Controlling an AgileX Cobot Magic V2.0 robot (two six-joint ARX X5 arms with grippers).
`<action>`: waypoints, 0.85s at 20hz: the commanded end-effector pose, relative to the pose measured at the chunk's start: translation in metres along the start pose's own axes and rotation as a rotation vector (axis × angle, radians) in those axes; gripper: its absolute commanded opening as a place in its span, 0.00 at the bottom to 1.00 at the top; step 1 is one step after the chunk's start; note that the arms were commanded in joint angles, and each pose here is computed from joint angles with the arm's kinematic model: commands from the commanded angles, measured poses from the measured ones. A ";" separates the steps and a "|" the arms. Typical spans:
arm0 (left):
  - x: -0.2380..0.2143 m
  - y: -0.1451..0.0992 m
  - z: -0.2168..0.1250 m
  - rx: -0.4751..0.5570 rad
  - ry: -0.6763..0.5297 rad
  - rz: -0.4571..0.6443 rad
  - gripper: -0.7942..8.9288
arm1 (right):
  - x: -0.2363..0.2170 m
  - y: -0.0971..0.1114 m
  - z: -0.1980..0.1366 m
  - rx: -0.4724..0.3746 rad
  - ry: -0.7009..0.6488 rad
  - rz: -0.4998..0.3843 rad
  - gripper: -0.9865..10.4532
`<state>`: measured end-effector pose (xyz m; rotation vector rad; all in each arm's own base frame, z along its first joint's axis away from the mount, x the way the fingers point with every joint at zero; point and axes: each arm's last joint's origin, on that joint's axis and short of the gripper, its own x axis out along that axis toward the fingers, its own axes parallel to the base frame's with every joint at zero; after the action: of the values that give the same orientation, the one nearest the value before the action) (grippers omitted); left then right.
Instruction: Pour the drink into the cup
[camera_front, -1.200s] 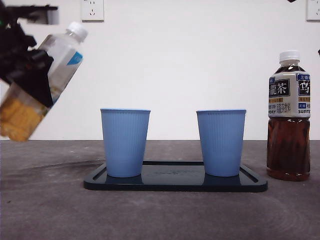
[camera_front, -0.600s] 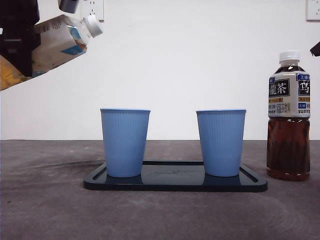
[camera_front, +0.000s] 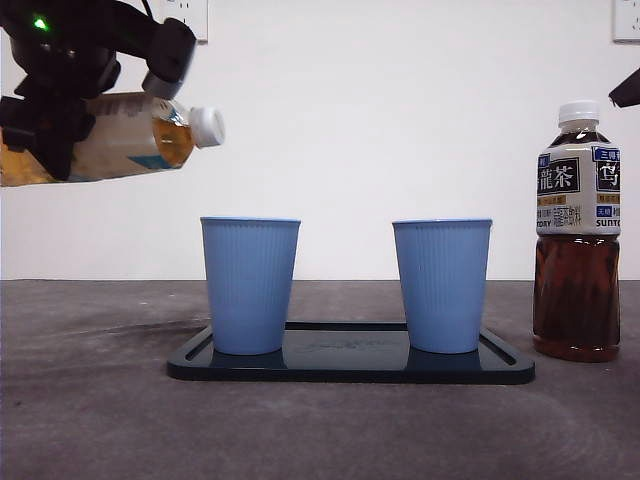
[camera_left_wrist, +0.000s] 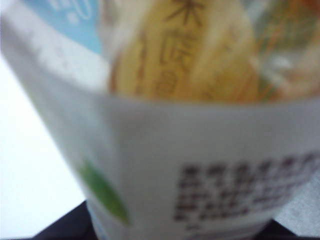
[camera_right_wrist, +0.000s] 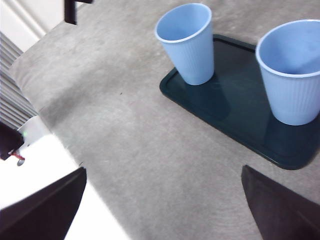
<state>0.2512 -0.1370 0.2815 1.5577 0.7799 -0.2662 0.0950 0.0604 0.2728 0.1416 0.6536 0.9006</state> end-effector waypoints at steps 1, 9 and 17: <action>-0.005 0.011 0.007 0.003 -0.002 0.060 0.17 | -0.001 0.004 0.004 -0.037 -0.011 0.024 0.52; -0.006 0.014 0.009 0.081 0.072 0.126 0.17 | 0.001 0.009 0.003 -0.074 0.006 0.063 0.52; -0.005 0.006 0.023 0.168 0.093 0.134 0.17 | 0.002 0.013 0.002 -0.098 0.022 0.097 0.52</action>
<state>0.2535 -0.1541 0.2746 1.8016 0.7754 -0.2142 0.0883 0.0698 0.2728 0.0895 0.6542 1.0070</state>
